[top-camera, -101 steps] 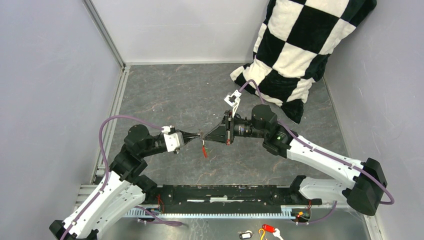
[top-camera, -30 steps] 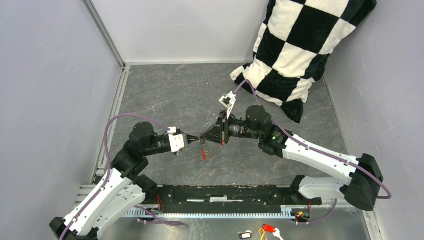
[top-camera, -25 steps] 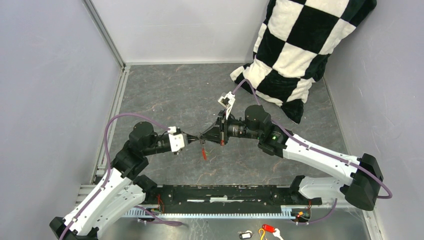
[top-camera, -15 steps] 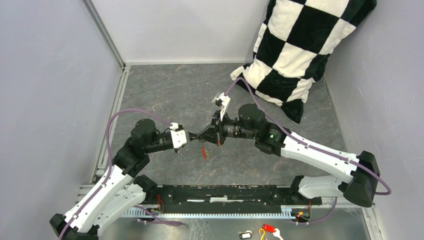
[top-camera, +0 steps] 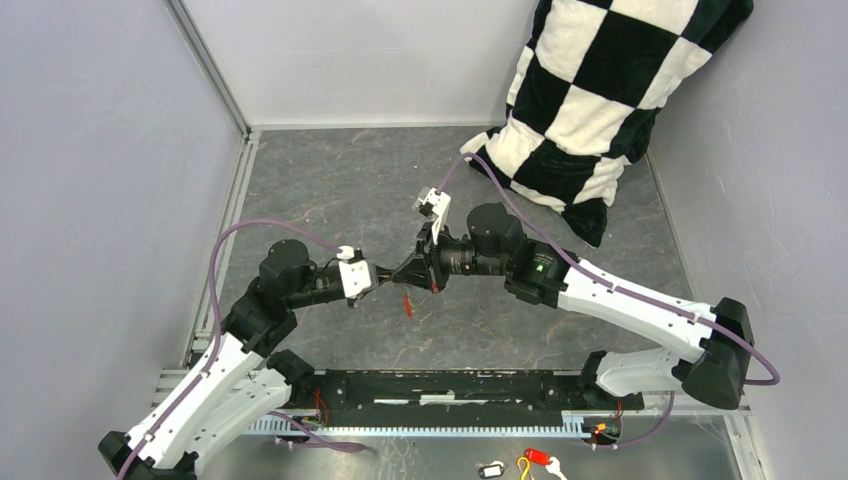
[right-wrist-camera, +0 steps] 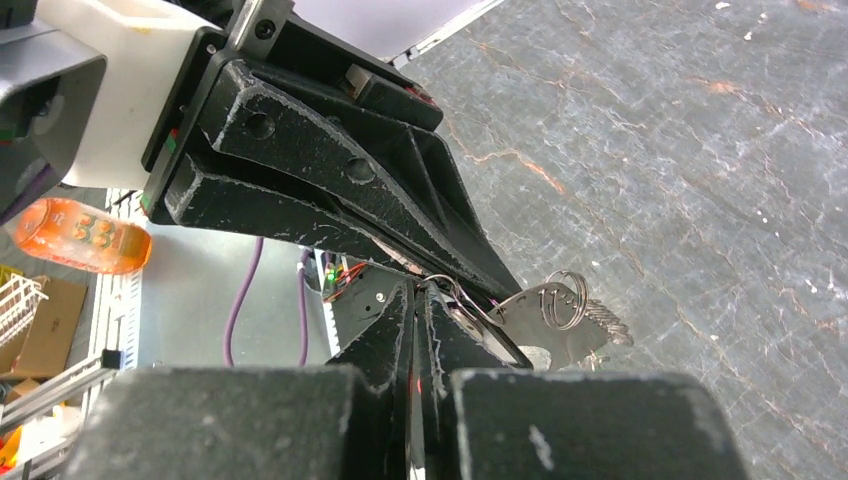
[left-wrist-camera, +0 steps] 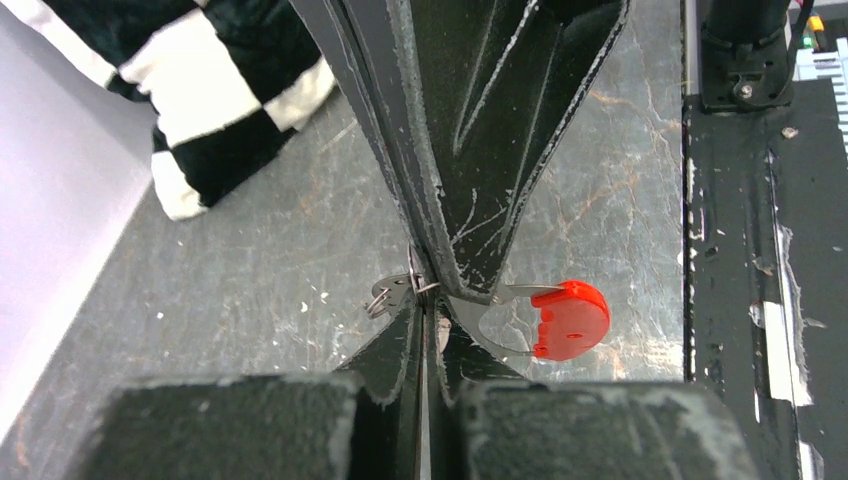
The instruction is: Put the keys on the keyring
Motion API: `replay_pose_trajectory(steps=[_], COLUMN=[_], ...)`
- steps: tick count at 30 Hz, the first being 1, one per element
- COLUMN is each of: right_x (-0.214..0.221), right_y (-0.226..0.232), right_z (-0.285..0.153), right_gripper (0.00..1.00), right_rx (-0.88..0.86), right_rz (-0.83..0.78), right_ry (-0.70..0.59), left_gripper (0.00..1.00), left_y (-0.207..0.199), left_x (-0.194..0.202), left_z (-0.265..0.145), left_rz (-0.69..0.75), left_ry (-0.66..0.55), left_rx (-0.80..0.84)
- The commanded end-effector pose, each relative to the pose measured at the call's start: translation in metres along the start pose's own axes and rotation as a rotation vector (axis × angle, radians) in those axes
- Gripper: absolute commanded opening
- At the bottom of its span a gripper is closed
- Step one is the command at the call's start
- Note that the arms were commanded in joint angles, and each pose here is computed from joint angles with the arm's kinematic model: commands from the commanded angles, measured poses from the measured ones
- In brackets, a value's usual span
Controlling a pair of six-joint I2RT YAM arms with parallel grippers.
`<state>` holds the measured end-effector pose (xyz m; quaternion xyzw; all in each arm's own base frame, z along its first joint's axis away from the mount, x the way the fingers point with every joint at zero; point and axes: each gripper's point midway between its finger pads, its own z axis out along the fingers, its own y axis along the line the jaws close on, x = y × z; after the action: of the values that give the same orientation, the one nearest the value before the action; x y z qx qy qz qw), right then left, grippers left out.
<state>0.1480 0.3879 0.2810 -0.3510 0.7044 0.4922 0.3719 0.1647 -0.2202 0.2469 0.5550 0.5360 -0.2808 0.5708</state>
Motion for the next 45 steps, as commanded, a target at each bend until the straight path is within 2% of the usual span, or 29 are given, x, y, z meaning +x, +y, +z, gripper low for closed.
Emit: replay_pose_trajectory(steps=[1,11,20,25,35,41,45], right_x=[-0.016,-0.024,-0.057,-0.076,-0.092,-0.103,-0.112], right_y=[0.026,0.033,0.041,0.062,0.081,0.071,0.074], right_z=[0.001,0.000,-0.005,-0.008,-0.009,-0.017,-0.023], right_gripper=[0.05,0.12,0.16,0.17,0.25,0.28,0.32], right_rx=[-0.101,-0.106,-0.076,-0.160,-0.236,-0.144,-0.141], right_rz=[-0.053,-0.038,-0.033,0.010,0.044,0.014,-0.005], right_ry=[0.001,0.024,-0.016,-0.073,-0.086,-0.102,-0.123], left_gripper=[0.02,0.02,0.02,0.02,0.02,0.02,0.02], left_y=[0.003,0.017,0.036,0.053,0.054,0.045,0.039], left_x=[-0.049,-0.073,-0.100,-0.112,-0.139,-0.139,-0.137], left_z=[-0.006,-0.001,-0.004,-0.002,-0.002,-0.003,-0.005], left_rz=[0.084,0.049,0.038,-0.006,-0.052,-0.075,-0.102], left_ry=[-0.185,-0.298,-0.442,-0.501,-0.634,-0.640,-0.631], left_rx=[-0.011,-0.059,-0.160,-0.215,-0.170,-0.128,-0.110])
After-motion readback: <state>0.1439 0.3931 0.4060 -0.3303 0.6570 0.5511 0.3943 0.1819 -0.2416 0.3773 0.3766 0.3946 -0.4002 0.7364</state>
